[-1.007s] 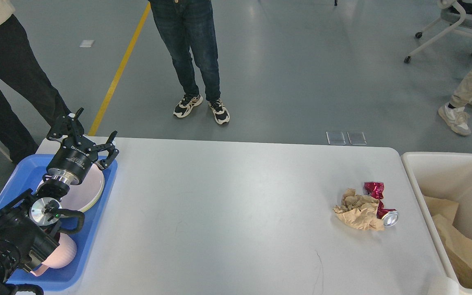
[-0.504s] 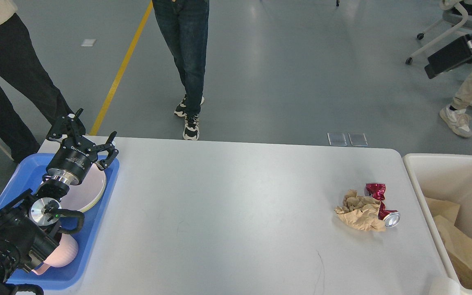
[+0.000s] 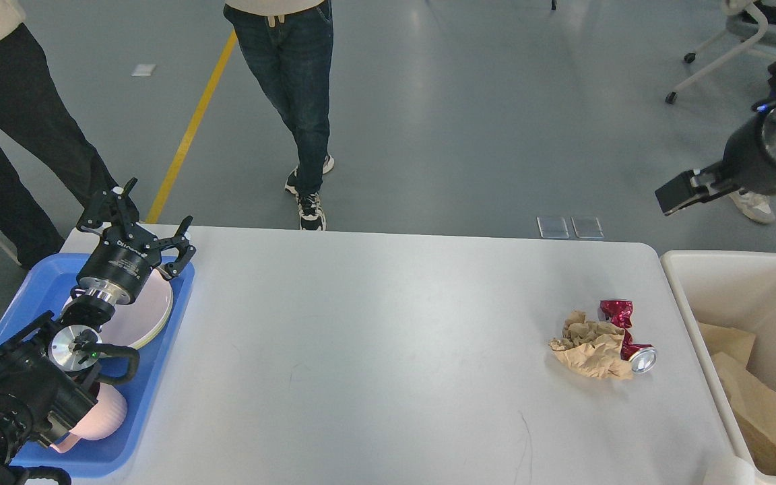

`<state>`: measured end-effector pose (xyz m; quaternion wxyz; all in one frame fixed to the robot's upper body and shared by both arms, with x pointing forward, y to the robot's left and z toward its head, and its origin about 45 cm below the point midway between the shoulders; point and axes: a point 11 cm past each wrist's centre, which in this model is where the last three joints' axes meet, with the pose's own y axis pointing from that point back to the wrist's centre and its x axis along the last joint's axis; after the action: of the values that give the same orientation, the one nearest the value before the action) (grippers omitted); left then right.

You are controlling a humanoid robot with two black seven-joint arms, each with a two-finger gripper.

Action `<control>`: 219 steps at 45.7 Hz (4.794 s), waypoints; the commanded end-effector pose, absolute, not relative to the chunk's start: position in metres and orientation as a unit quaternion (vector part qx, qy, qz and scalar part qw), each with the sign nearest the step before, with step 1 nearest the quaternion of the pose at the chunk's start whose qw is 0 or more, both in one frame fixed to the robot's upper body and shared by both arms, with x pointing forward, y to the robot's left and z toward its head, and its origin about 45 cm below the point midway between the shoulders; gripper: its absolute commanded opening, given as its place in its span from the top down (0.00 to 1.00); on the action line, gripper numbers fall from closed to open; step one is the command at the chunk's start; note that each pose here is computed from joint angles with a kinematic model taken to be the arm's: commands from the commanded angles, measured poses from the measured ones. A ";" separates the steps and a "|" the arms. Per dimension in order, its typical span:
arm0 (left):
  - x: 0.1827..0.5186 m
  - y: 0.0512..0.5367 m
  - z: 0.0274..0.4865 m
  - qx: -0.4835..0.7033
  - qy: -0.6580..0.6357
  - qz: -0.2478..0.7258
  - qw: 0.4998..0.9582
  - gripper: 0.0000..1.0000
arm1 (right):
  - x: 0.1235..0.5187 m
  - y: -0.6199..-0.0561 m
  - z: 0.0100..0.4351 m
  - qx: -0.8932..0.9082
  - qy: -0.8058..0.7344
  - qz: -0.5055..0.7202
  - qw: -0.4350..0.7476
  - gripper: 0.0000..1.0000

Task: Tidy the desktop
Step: 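Move the right gripper back over the crumpled paper, then lower the right gripper onto the crumpled paper and grasp it, then lift the crumpled paper and release it into the white bin, then bring the right gripper down to the red soda can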

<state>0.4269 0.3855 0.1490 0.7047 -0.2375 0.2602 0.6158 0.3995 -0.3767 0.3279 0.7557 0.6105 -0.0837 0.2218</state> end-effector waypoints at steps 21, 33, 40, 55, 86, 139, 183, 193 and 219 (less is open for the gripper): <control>0.427 0.385 0.149 -0.238 0.260 0.615 0.705 0.00 | 0.371 -0.354 0.128 0.673 -0.104 0.181 0.710 0.00; 0.427 0.385 0.149 -0.238 0.260 0.615 0.705 0.00 | 0.357 -0.348 0.092 0.678 -0.102 0.170 0.708 0.00; 0.427 0.385 0.149 -0.238 0.260 0.615 0.705 0.00 | 0.355 -0.353 0.076 0.669 -0.110 0.171 0.715 0.00; 0.427 0.385 0.149 -0.238 0.260 0.615 0.705 0.00 | 0.343 -0.352 0.059 0.670 -0.103 0.167 0.716 0.54; 0.427 0.385 0.149 -0.238 0.260 0.615 0.705 0.00 | 0.405 -0.382 0.267 0.651 -0.127 0.185 0.725 1.00; 0.427 0.387 0.149 -0.237 0.260 0.616 0.705 0.00 | 0.281 -0.627 0.120 0.414 -0.337 0.106 0.839 1.00; 0.427 0.385 0.149 -0.238 0.260 0.614 0.706 0.00 | 0.407 -0.464 0.425 0.567 -0.218 0.194 0.770 0.00; 0.427 0.386 0.149 -0.238 0.260 0.616 0.705 0.00 | 0.371 -0.351 0.490 0.602 -0.070 0.225 0.763 0.00; 0.427 0.385 0.149 -0.238 0.260 0.614 0.706 0.00 | 0.377 -0.409 0.197 0.621 -0.072 0.193 0.756 0.00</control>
<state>0.4269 0.3853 0.1492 0.7055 -0.2382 0.2602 0.6147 0.3851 -0.3972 0.2773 0.7616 0.6135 -0.0593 0.2001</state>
